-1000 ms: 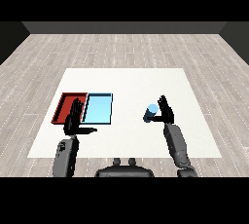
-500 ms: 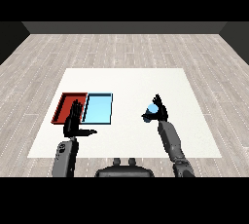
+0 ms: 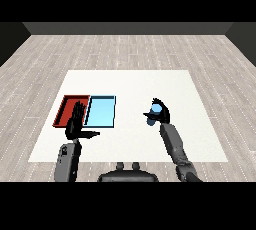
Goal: Pick the blue can and put it in the blue box
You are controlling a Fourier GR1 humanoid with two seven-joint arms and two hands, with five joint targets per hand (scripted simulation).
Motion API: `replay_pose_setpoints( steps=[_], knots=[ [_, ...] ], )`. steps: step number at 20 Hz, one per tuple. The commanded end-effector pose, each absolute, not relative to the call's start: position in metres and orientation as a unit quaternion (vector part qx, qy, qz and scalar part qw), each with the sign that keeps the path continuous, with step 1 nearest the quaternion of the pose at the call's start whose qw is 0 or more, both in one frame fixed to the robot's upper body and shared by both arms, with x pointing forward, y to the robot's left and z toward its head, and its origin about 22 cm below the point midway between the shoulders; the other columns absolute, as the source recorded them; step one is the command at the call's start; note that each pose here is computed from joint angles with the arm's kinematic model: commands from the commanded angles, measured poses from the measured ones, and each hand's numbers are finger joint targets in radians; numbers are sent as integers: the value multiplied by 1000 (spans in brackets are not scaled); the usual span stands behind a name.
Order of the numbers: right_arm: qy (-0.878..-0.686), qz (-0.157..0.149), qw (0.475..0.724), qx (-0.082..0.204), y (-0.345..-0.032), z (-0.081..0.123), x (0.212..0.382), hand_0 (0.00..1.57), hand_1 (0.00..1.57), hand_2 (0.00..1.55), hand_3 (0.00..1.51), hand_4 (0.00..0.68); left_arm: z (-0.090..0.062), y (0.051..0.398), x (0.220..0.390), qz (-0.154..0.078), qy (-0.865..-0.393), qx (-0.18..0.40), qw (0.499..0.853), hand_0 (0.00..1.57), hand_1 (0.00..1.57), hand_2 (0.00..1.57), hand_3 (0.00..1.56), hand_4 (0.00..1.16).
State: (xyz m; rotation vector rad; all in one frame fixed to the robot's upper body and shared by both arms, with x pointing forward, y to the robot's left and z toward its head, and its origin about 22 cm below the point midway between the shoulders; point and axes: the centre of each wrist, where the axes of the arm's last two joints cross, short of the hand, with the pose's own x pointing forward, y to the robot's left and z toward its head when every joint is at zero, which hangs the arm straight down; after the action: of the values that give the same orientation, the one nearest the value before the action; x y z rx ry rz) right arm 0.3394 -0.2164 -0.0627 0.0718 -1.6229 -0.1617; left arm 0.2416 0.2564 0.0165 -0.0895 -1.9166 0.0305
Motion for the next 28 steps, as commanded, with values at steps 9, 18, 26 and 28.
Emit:
replay_pose_setpoints(
  steps=[9, 18, 26, 28],
  knots=[
    [-719, -18, 694, -14, -205, -27, 342, 1500, 1500, 1469, 1434, 596, 9, 254, 235, 0, -820, -35, 572, 0, 0, 0, 0, 0],
    [-784, 28, 620, 28, -172, 20, 346, 1449, 1449, 1471, 1444, 629, 16, 251, 241, -24, -813, -46, 580, 0, 0, 0, 0, 0],
    [-801, 31, 596, 44, -154, 45, 327, 1456, 1456, 1457, 1437, 634, 15, 226, 249, -4, -791, -102, 603, 0, 0, 0, 0, 0],
    [-805, 24, 591, 41, -150, 39, 316, 1456, 1456, 1457, 1437, 634, 15, 223, 237, -6, -791, -101, 603, 0, 0, 0, 0, 0]
  ],
)
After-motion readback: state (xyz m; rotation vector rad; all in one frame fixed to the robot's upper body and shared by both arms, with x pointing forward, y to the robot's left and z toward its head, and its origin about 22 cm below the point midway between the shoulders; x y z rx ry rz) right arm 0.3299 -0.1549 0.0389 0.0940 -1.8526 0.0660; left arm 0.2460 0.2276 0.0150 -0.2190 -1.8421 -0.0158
